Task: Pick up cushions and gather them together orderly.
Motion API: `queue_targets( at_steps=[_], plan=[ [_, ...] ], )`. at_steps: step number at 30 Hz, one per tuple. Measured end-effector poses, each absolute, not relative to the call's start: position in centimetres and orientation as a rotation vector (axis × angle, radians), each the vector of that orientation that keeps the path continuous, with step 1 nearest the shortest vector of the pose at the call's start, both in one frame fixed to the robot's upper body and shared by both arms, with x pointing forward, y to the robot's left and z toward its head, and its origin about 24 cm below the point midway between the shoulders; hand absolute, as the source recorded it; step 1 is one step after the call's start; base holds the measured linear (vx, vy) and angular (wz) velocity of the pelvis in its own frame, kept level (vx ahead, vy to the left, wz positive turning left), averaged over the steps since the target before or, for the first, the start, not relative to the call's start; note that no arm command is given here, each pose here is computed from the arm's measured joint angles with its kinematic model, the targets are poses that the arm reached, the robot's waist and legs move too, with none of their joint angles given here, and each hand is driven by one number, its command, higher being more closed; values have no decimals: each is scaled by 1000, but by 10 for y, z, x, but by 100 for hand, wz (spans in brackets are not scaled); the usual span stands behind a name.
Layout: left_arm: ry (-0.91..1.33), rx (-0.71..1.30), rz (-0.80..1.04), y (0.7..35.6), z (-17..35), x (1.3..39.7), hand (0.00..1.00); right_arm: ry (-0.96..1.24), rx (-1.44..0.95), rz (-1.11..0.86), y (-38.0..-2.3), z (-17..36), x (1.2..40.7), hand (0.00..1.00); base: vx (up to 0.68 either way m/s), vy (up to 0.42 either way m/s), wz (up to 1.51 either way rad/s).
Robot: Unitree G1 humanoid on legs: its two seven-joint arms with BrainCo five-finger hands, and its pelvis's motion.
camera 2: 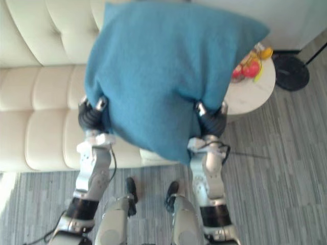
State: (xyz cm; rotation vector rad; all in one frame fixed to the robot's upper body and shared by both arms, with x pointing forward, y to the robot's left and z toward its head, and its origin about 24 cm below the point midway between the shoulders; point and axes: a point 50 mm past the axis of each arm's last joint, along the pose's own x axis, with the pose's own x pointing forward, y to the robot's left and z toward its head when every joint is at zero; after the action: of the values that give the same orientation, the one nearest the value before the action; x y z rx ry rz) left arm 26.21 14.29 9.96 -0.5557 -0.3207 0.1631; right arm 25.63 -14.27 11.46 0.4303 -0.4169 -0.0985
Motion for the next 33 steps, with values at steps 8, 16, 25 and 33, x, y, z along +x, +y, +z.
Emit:
queue_targets(
  at_steps=[8, 16, 25, 33],
  plan=[
    [-179, -490, 203, 153, 59, 222, 100, -309, 322, -73, -143, 83, 235, 100, 107, 43, 6],
    [-130, -425, 238, 158, 47, 201, 100, -248, 234, -48, -141, 68, 230, 100, 20, 32, 13],
    [-121, -435, 206, 151, 47, 201, 100, -238, 124, -85, -152, 65, 235, 100, -76, 54, 83],
    [-114, -425, 136, 144, 45, 207, 100, -261, 110, -133, -162, 70, 239, 100, 65, 378, 35]
  ],
)
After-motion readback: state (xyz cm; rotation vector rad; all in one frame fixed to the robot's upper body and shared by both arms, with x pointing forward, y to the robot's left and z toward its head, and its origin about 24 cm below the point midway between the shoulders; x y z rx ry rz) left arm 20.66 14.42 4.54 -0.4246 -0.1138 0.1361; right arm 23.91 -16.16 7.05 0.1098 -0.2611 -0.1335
